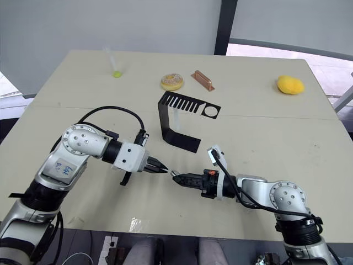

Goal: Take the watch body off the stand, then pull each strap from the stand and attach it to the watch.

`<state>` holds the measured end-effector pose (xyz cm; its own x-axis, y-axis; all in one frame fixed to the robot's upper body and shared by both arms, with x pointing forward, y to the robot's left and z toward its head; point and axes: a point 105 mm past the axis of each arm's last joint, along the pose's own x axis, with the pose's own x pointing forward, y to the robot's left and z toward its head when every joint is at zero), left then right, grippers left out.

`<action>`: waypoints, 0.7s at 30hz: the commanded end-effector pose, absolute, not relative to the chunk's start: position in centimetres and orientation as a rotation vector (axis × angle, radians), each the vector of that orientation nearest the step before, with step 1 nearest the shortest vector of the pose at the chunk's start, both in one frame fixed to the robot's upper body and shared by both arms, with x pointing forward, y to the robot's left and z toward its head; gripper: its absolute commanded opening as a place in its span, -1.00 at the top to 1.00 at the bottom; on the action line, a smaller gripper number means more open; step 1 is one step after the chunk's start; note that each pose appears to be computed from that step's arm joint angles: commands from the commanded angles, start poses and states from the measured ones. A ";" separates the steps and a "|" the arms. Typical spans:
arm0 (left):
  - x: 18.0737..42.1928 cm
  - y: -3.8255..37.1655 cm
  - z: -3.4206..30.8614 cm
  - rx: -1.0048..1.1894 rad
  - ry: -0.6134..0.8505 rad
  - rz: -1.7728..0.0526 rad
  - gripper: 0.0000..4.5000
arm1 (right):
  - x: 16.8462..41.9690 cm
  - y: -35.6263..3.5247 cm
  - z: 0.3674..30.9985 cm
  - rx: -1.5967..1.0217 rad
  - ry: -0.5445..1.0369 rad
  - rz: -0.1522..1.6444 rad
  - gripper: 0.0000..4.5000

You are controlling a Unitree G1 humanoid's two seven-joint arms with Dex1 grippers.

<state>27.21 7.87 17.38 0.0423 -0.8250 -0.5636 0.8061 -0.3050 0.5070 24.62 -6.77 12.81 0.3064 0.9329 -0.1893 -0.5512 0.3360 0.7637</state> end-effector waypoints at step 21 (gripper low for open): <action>26.7 6.2 17.6 1.057 -0.088 -1.613 1.00 | 23.9 -5.9 14.1 0.649 0.666 1.143 0.33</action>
<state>27.40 7.41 17.03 0.0670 -0.8095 -0.5833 0.7886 -0.3151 0.5280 24.79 -6.94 12.60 0.3216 0.9231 -0.2106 -0.5433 0.3621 0.7574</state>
